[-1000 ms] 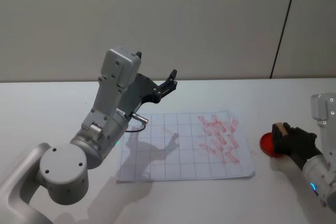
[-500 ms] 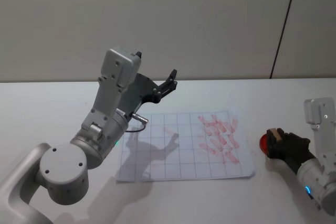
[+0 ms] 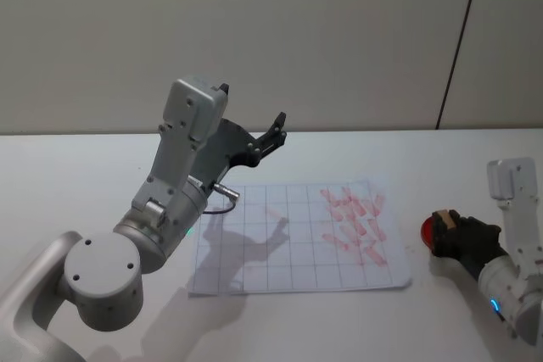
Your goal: Use the one hand to pick up the stamp and affix it onto the A4 paper.
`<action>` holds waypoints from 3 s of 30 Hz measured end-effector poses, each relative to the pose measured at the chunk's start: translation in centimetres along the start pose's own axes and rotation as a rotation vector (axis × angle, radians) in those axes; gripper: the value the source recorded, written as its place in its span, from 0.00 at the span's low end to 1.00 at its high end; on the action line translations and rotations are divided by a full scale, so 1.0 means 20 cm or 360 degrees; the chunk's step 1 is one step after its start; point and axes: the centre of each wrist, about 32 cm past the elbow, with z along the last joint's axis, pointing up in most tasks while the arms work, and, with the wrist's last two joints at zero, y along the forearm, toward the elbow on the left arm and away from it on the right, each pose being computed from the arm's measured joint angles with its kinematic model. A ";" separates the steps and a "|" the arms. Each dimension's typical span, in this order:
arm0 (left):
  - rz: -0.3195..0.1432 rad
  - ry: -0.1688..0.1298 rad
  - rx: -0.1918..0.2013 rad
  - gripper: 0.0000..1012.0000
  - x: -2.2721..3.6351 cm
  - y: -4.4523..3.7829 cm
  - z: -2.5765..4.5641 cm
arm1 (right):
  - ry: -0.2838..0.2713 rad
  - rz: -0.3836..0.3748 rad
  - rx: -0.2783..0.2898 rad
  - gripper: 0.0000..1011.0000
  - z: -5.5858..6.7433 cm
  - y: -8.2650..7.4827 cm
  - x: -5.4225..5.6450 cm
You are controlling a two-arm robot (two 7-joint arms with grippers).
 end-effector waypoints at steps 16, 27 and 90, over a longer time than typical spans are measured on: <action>0.0000 0.0000 0.0000 0.99 0.000 0.000 0.000 | -0.0012 -0.0040 -0.0033 0.21 0.00 0.01 0.00; 0.0000 0.0000 0.0000 0.99 0.000 0.000 0.000 | -0.0037 -0.0037 0.0066 0.21 0.09 -0.02 -0.01; 0.0000 0.0000 0.0000 0.99 0.000 0.000 0.000 | -0.0235 0.0586 -0.0029 0.21 0.05 -0.02 -0.31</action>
